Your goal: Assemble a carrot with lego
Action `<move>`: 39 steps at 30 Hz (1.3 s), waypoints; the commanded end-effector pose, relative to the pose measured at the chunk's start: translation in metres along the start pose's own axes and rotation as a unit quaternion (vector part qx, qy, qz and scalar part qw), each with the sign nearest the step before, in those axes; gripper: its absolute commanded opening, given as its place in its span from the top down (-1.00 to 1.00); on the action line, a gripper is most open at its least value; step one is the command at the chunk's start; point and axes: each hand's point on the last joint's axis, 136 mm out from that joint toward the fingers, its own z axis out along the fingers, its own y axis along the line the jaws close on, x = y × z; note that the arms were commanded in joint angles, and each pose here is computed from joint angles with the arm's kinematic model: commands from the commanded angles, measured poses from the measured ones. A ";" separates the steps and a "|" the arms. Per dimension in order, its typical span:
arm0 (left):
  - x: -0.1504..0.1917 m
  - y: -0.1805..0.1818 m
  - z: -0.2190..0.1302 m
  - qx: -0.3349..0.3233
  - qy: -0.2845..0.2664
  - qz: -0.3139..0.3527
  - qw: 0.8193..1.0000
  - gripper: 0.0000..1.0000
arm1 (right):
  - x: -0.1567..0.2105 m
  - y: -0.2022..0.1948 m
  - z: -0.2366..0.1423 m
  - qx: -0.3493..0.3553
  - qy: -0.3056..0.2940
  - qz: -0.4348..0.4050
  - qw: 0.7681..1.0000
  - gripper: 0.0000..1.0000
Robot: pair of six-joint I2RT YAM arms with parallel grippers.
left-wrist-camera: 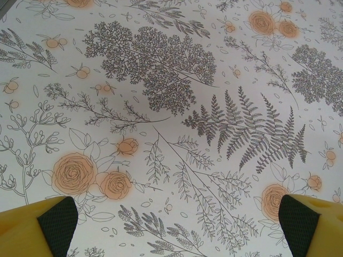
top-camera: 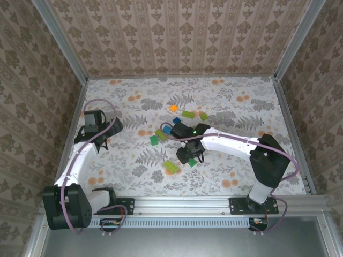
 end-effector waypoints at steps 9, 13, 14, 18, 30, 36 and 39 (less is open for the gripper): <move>-0.012 -0.005 -0.009 0.010 -0.014 0.005 1.000 -1.00 | 0.007 0.003 0.028 -0.008 0.028 -0.003 1.000 -0.19; -0.012 -0.006 -0.009 0.011 -0.014 0.004 1.000 -1.00 | 0.009 0.002 0.034 -0.010 0.034 -0.002 0.999 -0.17; -0.012 -0.005 -0.008 0.011 -0.013 0.004 1.000 -1.00 | 0.010 0.001 0.036 -0.010 0.037 -0.001 0.999 -0.17; -0.011 -0.005 -0.007 0.010 -0.012 0.006 1.000 -1.00 | 0.013 0.001 0.042 -0.012 0.043 0.000 0.999 -0.15; -0.012 -0.005 -0.005 0.011 -0.010 0.005 1.000 -1.00 | 0.020 0.000 0.049 -0.017 0.053 0.001 0.998 0.03; -0.012 -0.005 -0.005 0.010 -0.010 0.005 1.000 -1.00 | 0.023 0.000 0.053 -0.017 0.059 0.002 0.998 0.11; -0.011 -0.005 -0.004 0.010 -0.008 0.005 1.000 -1.00 | 0.022 0.001 0.052 -0.019 0.058 0.001 0.998 0.19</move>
